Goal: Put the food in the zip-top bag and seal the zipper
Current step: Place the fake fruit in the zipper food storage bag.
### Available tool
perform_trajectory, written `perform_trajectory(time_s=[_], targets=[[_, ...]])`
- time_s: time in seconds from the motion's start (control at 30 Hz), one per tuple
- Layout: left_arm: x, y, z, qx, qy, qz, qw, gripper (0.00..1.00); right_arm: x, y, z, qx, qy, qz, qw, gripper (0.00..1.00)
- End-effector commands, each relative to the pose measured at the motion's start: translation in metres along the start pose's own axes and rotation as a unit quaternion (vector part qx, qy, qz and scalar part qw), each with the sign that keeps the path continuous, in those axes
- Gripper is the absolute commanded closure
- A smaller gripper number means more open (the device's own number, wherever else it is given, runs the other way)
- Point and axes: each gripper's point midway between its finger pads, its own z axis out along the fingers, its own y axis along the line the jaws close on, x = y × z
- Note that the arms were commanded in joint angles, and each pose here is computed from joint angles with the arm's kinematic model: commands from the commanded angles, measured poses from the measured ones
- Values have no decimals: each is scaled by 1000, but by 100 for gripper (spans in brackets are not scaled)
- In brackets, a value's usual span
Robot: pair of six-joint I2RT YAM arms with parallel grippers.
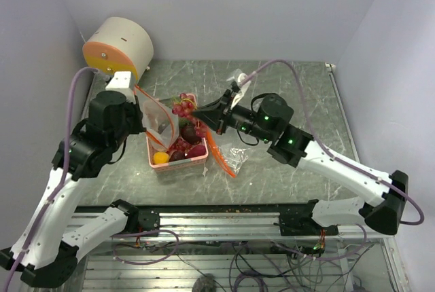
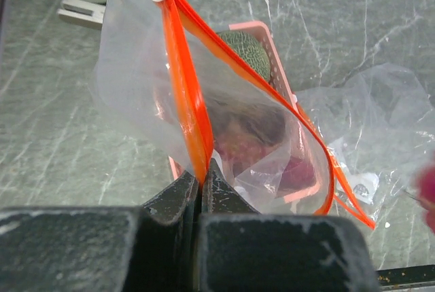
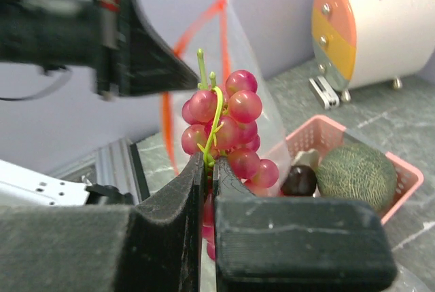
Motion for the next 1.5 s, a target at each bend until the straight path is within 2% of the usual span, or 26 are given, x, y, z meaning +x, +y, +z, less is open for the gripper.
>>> perform_trajectory(time_s=[0.0,0.3,0.5,0.8,1.03,1.23,1.47], targets=[[2,-22,26,36,-9,-26,999,93,-29,26,-16,-58,-43,-1,997,100],[35,-33,64,42,10,-52,998,93,-25,38,-17,-91,-55,29,994,100],[47,-31,68,43,2,-68,997,93,-12,28,-2,-78,-70,68,992,100],[56,-34,70,55,6,-75,996,93,15,11,31,-62,-56,97,992,100],[51,-49,53,106,11,-80,991,93,35,-21,55,-2,-46,97,994,100],[52,-75,30,191,30,-80,978,93,48,-51,71,67,-23,74,995,100],[48,-89,22,236,27,-87,968,93,56,-47,79,57,0,73,996,100]])
